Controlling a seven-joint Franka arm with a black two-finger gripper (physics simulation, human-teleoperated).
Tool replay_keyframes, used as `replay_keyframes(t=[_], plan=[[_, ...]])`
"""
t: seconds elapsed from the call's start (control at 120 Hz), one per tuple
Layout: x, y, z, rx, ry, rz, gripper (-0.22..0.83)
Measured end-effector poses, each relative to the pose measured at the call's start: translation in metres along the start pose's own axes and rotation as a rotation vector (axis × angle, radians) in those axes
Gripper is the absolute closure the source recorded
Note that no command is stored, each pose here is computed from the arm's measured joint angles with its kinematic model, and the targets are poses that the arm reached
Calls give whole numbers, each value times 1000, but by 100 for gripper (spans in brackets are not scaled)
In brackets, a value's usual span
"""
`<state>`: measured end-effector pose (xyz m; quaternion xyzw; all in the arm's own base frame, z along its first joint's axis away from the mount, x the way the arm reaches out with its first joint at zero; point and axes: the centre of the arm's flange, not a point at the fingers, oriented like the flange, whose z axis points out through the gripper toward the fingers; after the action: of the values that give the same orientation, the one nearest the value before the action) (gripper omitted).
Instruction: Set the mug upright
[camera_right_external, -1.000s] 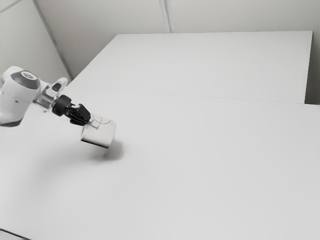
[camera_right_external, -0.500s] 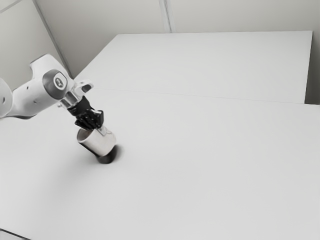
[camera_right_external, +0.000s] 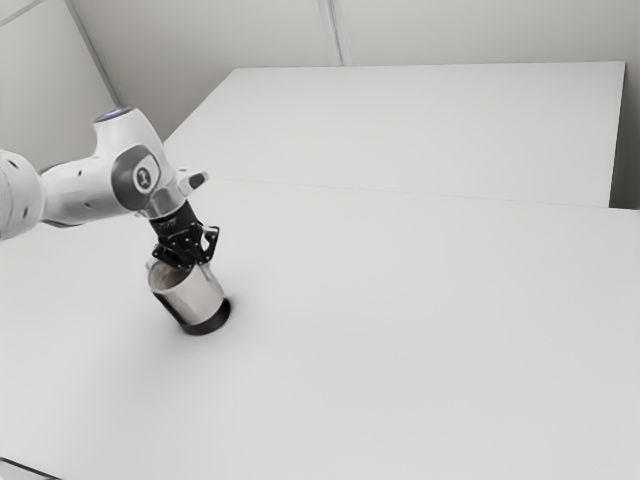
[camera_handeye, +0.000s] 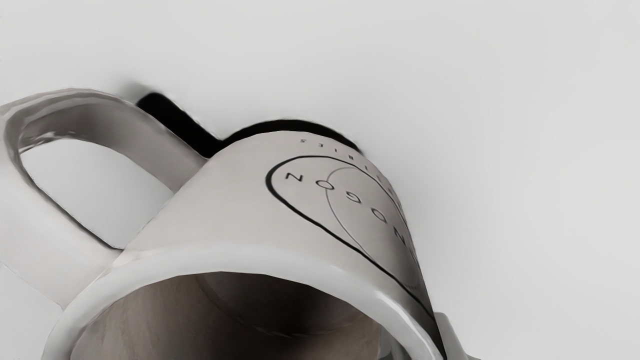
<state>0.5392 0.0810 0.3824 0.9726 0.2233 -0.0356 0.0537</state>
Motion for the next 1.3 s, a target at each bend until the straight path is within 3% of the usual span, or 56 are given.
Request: replay_keyframes(t=[0.383,0.592,0.8,1.0,1.3], plan=[[4,15,25,94,-29,-148,77],[6,21,21,121,-33,-180,34],[4,22,14,116,-32,-208,13],[9,27,-42,70,24,-150,5],[11,34,-190,96,200,100,1]])
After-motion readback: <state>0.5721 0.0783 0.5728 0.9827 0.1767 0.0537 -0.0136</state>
